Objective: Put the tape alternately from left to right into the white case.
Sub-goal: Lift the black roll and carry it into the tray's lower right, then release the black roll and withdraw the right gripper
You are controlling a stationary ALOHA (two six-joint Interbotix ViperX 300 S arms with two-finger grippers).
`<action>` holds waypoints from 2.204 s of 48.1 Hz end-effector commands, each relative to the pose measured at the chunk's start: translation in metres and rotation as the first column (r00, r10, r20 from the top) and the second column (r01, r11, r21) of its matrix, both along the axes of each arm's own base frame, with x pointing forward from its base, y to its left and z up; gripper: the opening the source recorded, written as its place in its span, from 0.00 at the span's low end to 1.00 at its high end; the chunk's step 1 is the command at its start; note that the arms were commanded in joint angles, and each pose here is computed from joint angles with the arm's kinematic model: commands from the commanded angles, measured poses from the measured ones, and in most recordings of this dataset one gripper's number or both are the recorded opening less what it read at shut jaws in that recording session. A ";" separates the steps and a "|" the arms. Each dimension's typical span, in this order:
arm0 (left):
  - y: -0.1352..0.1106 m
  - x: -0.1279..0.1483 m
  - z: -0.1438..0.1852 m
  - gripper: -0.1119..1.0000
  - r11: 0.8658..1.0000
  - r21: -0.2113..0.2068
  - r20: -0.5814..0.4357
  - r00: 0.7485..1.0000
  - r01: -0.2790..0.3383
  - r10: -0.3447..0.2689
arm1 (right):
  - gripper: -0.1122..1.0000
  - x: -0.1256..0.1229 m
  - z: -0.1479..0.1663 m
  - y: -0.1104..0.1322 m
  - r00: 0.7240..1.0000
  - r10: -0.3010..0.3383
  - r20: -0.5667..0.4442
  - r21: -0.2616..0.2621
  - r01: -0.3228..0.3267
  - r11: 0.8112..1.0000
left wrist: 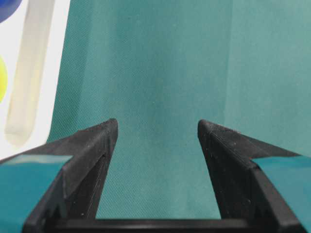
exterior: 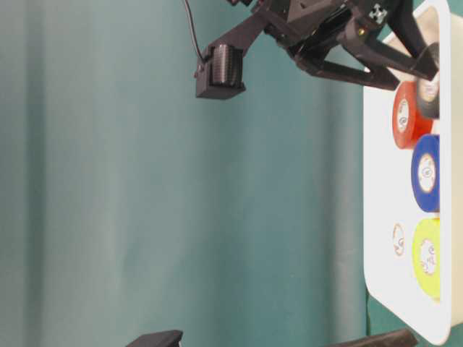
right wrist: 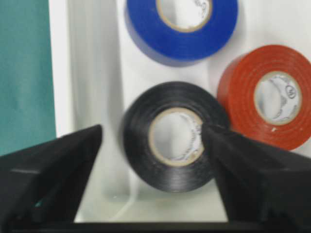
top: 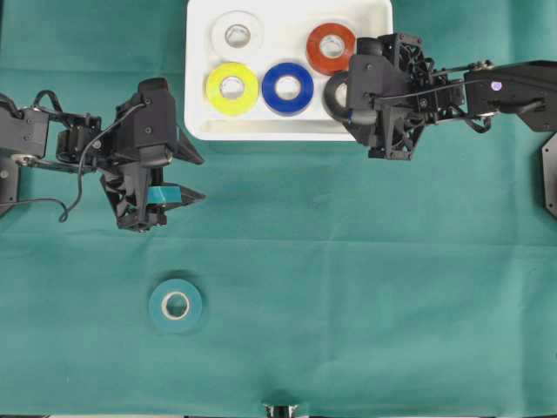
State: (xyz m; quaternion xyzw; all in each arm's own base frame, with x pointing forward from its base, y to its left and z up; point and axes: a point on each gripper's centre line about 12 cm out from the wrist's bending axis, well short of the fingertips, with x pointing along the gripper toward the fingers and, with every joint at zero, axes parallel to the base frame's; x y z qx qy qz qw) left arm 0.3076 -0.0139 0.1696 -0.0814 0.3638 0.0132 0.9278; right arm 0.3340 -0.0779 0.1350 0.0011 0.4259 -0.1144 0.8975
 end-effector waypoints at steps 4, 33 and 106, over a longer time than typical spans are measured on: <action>-0.001 0.004 0.008 0.72 1.000 -0.001 0.031 1.000 0.003 -0.003 | 0.81 0.003 0.011 0.000 0.999 0.004 0.038 -0.007 -0.004 1.000; -0.001 0.004 0.009 0.72 1.000 -0.001 0.032 0.999 0.003 -0.003 | 0.85 0.003 0.015 0.004 0.998 0.011 0.057 -0.001 -0.011 1.000; -0.039 0.000 0.009 0.72 0.992 0.001 0.031 0.992 0.126 -0.126 | 0.85 -0.032 0.032 0.079 0.922 0.204 0.329 0.110 -0.252 0.962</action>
